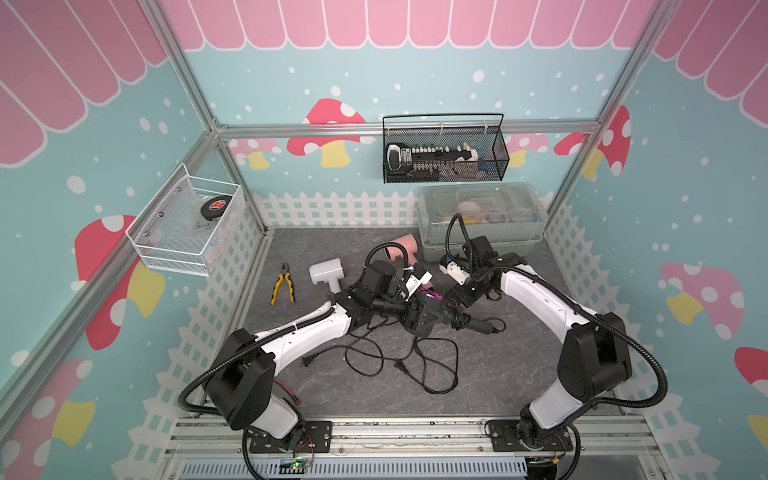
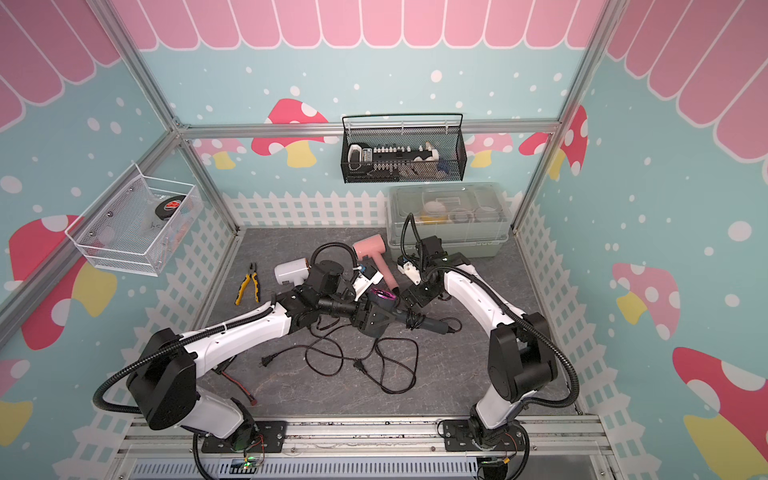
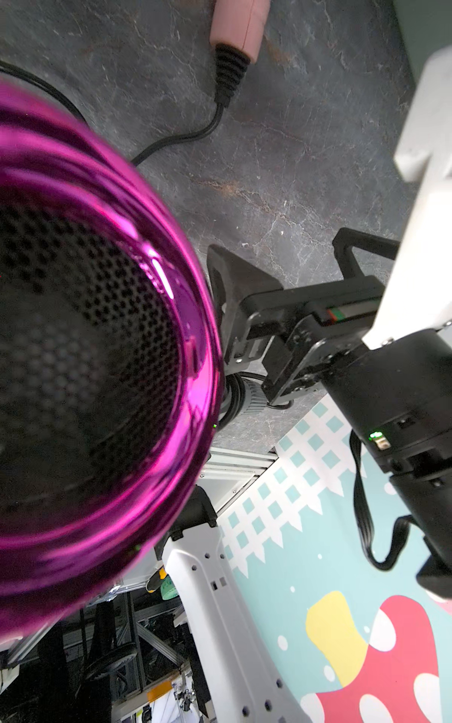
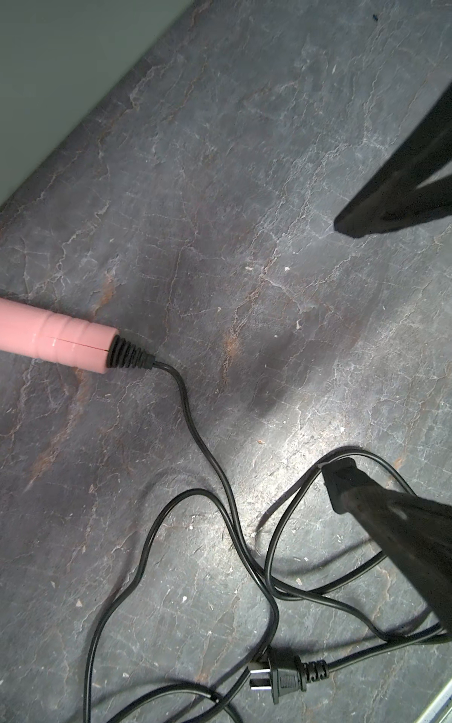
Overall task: Wrap the cord around the hair dryer
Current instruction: Wrap the power cord around the hair dryer.
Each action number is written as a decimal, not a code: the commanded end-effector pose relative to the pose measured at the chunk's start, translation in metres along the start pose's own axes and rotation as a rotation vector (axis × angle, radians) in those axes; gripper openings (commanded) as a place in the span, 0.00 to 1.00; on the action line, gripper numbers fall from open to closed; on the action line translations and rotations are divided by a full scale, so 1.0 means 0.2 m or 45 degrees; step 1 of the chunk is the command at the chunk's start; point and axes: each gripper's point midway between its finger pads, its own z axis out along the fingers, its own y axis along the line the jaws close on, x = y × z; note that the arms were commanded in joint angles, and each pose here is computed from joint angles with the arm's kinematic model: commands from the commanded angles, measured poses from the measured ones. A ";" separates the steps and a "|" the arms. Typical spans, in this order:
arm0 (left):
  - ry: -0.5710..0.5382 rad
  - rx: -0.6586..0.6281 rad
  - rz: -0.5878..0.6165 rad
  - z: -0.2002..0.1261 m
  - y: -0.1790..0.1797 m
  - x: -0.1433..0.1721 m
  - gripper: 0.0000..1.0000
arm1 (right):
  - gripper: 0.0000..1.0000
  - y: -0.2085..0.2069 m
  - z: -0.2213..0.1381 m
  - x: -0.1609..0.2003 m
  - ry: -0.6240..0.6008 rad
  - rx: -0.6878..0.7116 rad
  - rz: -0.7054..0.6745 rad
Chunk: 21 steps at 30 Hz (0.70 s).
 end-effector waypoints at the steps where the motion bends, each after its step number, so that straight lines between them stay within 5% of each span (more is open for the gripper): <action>1: -0.081 0.044 0.085 -0.02 -0.05 -0.11 0.00 | 0.99 -0.04 -0.05 0.03 0.006 0.040 0.052; 21: -0.062 0.027 0.096 -0.01 -0.05 -0.10 0.00 | 0.99 -0.11 -0.10 0.04 -0.014 0.108 0.118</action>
